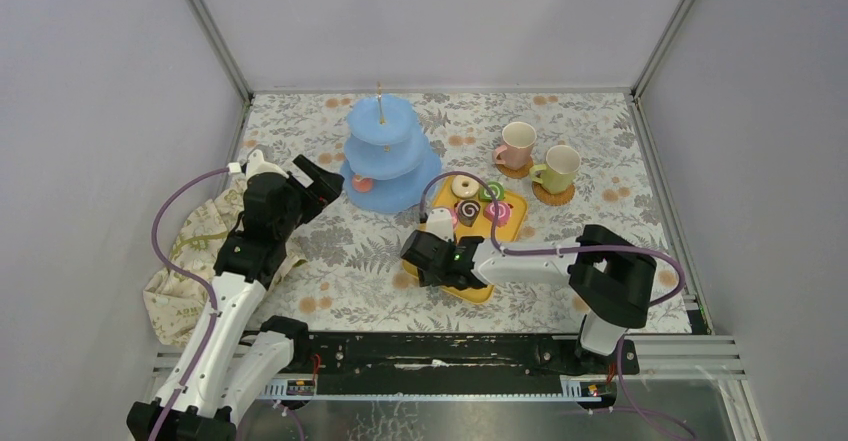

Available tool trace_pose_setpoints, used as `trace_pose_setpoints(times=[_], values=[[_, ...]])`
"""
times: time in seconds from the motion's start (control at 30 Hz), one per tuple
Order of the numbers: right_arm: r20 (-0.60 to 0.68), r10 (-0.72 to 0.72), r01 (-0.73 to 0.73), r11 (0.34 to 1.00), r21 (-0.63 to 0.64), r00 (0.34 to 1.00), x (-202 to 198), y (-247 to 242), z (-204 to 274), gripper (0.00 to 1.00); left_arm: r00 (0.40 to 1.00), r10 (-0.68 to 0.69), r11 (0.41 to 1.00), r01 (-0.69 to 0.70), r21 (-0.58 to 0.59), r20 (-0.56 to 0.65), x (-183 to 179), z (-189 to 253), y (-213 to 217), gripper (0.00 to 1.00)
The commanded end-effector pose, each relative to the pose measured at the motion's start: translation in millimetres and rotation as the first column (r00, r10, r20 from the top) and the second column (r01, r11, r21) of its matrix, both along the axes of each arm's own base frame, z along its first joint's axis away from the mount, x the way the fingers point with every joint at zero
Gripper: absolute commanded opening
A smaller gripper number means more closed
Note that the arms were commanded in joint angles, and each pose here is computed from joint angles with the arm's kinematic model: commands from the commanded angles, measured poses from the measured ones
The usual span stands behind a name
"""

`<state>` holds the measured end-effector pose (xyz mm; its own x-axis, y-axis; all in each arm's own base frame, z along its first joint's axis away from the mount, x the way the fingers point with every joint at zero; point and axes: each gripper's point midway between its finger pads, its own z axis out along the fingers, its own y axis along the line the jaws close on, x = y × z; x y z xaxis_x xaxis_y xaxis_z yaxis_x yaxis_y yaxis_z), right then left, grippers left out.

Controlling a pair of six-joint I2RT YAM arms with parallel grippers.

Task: Serve the afternoon tea
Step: Adjust the clamp on the tray.

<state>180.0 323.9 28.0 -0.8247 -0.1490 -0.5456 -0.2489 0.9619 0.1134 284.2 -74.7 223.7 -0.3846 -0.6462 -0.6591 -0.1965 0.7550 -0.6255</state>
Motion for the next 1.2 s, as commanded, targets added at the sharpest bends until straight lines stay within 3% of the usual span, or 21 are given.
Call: trace_pose_setpoints(times=[0.0, 0.4, 0.6, 0.63, 0.67, 0.7, 0.73, 0.77, 0.97, 1.17], values=[[0.106, -0.003, 0.008, 0.998, -0.055, 0.994, 8.6, -3.6, 5.2, 0.53, 0.999, -0.014, 1.0, 0.014, -0.009, 0.047, 5.7, 8.0, -4.1, 1.0], [0.398, 0.053, -0.032, 0.998, -0.059, 0.916, -1.3, 7.9, 69.4, 0.5, 0.998, -0.002, 1.0, 0.002, 0.005, 0.056, 4.7, 11.0, -0.4, 1.0], [0.49, -0.112, 0.097, 0.994, 0.055, 0.865, 9.3, -9.5, 92.0, 0.44, 0.998, 0.019, 1.0, -0.019, 0.003, 0.057, 4.3, 9.9, 2.8, 1.0], [0.487, -0.122, 0.097, 0.992, 0.075, 0.865, 8.8, -9.5, 93.2, 0.45, 0.998, 0.019, 1.0, -0.019, 0.002, 0.06, 4.2, 10.5, 2.8, 1.0], [0.475, -0.114, 0.085, 0.993, 0.081, 0.872, 6.6, -8.5, 94.4, 0.53, 0.998, 0.016, 1.0, -0.016, 0.002, 0.061, 4.1, 10.4, 2.3, 1.0], [0.462, -0.091, 0.061, 0.995, 0.078, 0.882, 4.1, -6.5, 96.2, 0.68, 0.998, 0.015, 1.0, -0.015, 0.005, 0.062, 4.3, 10.8, 2.4, 1.0], [0.458, -0.074, 0.044, 0.996, 0.075, 0.886, 2.3, -5.7, 98.7, 0.91, 0.998, 0.017, 1.0, -0.018, 0.006, 0.063, 4.3, 11.0, 2.7, 1.0], [0.462, -0.056, 0.021, 0.997, 0.08, 0.885, 0.2, -3.6, 99.9, 1.0, 0.998, 0.023, 1.0, -0.024, 0.008, 0.065, 4.3, 11.1, 3.9, 1.0], [0.511, -0.035, -0.011, 0.996, 0.085, 0.859, -6.0, -12.2, 100.6, 0.99, 0.996, 0.043, 0.999, -0.044, 0.009, 0.073, 2.7, 11.5, 7.9, 1.0], [0.535, 0.006, 0.008, 1.0, -0.023, 0.845, -11.4, -8.3, 81.3, 0.89, 0.996, 0.052, 0.999, -0.052, 0.001, 0.071, 2.7, 9.9, 8.2, 1.0]])
